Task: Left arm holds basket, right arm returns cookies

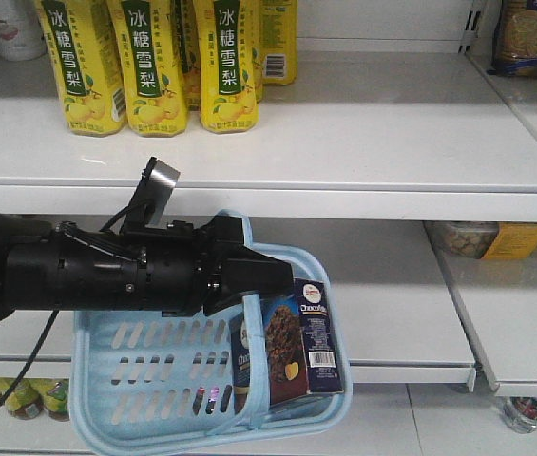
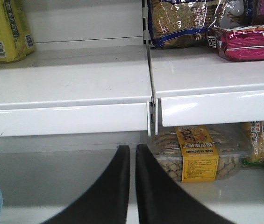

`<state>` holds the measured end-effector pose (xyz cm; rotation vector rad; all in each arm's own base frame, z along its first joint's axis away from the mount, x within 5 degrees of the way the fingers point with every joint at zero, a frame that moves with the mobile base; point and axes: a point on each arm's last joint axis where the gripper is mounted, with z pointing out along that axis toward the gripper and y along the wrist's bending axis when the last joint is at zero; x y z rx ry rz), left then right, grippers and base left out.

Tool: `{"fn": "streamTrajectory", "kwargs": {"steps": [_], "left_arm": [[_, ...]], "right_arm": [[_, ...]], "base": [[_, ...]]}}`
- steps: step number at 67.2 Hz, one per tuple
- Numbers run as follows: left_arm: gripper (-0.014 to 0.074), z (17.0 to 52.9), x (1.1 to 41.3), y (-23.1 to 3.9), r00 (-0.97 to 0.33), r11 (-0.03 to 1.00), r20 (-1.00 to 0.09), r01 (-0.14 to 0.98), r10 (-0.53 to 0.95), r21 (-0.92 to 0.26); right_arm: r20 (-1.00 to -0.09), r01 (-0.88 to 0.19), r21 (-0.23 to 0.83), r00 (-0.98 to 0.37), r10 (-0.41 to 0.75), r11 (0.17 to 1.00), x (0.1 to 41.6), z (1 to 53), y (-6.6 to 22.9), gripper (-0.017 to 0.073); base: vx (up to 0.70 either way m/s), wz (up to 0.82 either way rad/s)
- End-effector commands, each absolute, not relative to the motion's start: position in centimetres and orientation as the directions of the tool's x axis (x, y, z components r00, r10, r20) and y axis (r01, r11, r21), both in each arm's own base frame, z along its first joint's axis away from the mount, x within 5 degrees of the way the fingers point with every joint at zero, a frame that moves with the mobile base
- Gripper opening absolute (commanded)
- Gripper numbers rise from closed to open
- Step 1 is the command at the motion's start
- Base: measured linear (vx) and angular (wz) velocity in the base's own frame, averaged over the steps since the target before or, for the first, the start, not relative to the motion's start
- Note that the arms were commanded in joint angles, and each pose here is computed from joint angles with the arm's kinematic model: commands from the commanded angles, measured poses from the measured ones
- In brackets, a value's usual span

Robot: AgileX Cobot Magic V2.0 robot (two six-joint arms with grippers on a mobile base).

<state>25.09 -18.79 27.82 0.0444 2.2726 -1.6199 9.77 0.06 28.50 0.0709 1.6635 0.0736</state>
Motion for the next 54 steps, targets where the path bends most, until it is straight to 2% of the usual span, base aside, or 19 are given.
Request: {"fn": "streamTrajectory", "kwargs": {"steps": [1, 13, 20, 41, 54], "left_arm": [[-0.0003, 31.12, 25.24, -18.61, -0.912, 0.235, -0.311, 0.252, -0.267, -0.939], [-0.0003, 31.12, 25.24, -18.61, -0.912, 0.235, -0.311, 0.252, -0.267, -0.939], [-0.0003, 31.12, 25.24, -18.61, -0.912, 0.235, -0.311, 0.252, -0.267, -0.939], [-0.0003, 31.12, 25.24, -18.61, -0.912, 0.235, -0.311, 0.252, -0.267, -0.939], [-0.0003, 31.12, 25.24, -18.61, -0.912, 0.235, -0.311, 0.252, -0.267, -0.939]], "right_arm": [[-0.994, -0.012, 0.109, 0.011, 0.109, 0.994, 9.98, 30.32, 0.11, 0.0004], [-0.994, -0.01, 0.111, 0.003, 0.111, 0.994, 9.98, 30.25, 0.1, 0.0023], [-0.994, -0.011, 0.111, 0.004, 0.111, 0.994, 9.98, 30.26, 0.1, 0.007], [-0.994, -0.01, 0.112, 0.003, 0.112, 0.994, 9.98, 30.25, 0.1, 0.0321], [-0.992, -0.009, 0.129, -0.007, 0.129, 0.992, 9.98, 30.16, 0.1, 0.04]], "base": [[0.0, 0.0], [0.0, 0.0], [0.0, 0.0], [0.0, 0.0], [0.0, 0.0]]}}
